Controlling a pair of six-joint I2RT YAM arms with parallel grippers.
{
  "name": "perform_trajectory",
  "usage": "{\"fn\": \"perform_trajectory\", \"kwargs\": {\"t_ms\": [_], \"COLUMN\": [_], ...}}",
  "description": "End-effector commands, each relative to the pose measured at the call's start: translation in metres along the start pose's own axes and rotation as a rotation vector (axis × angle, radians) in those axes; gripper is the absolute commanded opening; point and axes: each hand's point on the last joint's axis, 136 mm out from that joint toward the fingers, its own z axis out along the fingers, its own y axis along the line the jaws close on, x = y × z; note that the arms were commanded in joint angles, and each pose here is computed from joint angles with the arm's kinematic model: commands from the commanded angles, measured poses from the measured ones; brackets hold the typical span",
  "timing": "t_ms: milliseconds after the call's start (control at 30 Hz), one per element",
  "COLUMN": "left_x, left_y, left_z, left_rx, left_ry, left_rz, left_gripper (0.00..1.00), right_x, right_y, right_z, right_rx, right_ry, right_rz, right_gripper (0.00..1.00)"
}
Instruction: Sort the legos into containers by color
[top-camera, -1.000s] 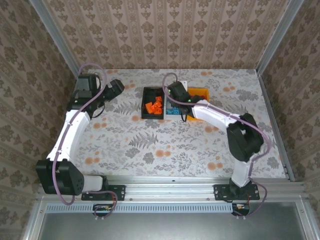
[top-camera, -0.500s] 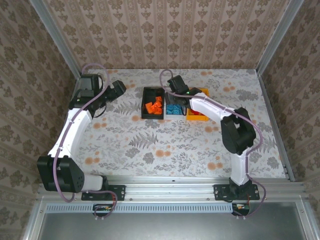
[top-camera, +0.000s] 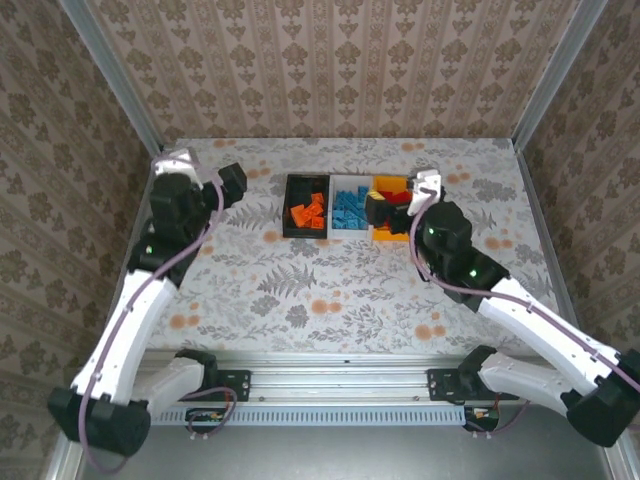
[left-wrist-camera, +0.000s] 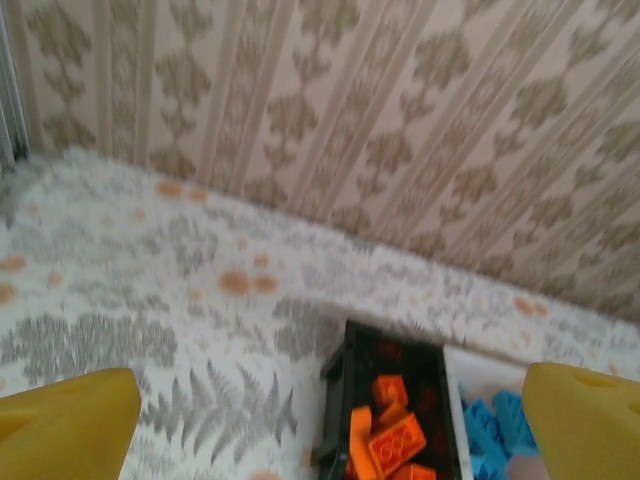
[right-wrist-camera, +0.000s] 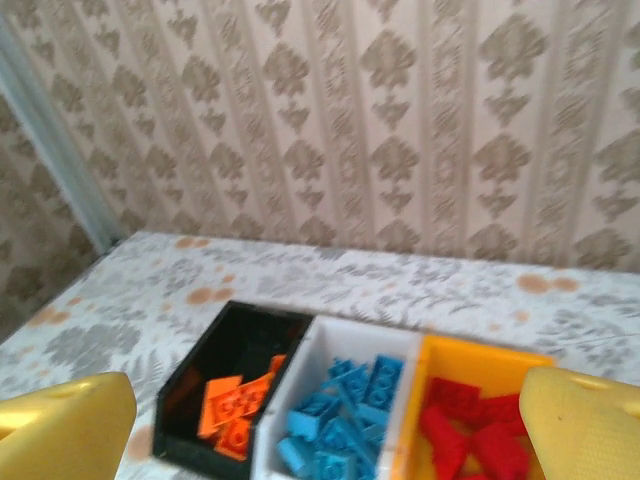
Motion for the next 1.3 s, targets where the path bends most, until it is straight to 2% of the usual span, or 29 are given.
{"fn": "perform_trajectory", "kwargs": {"t_ms": [0,100,200,267,333,467,533,767,833,900,1000,1267], "left_x": [-0.006,0.028,0.057,0.077,0.101,0.144,0.164,0.177,0.184,0.189,0.184,0.184], "left_y": [0.008,0.027,0.039,0.056,0.077,0.114,0.128,0.148,0.153,0.158,0.169,0.167], "left_z": [0.005,0.016,0.013,0.013,0.022,0.043,0.052,0.082,0.091,0.092,0.099,0.099], "left_rx": [-0.052,-0.121,-0.105,-0.142,-0.191,-0.185,-0.176,-0.099,-0.082,-0.088,-0.127,-0.156], "left_ry": [-0.153,-0.129,-0.211,-0.226,-0.166,-0.068,0.007,0.048,0.041,0.107,0.128,0.119], "left_rz": [0.054,0.208,0.433,0.540,0.605,0.546,0.562,0.505,0.499,0.474,0.426,0.458], "left_gripper": [1.00,1.00,1.00,1.00,1.00,1.00,1.00,1.00,1.00,1.00,1.00,1.00], "right_x": [0.003,0.007,0.027,0.057,0.082,0.127,0.143,0.194,0.197,0.201,0.203,0.203], "right_y": [-0.041,-0.059,-0.076,-0.100,-0.120,-0.146,-0.155,-0.175,-0.178,-0.190,-0.201,-0.201], "right_z": [0.005,0.002,-0.004,0.000,0.004,0.011,0.015,0.039,0.046,0.048,0.062,0.060], "right_rx": [0.222,0.262,0.258,0.290,0.310,0.305,0.296,0.256,0.240,0.290,0.315,0.309], "right_ry": [-0.037,-0.086,-0.166,-0.101,-0.045,0.012,0.017,0.079,0.075,0.140,0.216,0.204], "right_rz": [-0.075,-0.176,-0.318,-0.324,-0.304,-0.225,-0.182,-0.132,-0.123,-0.084,-0.045,-0.047], "right_gripper": [1.00,1.00,1.00,1.00,1.00,1.00,1.00,1.00,1.00,1.00,1.00,1.00]}}
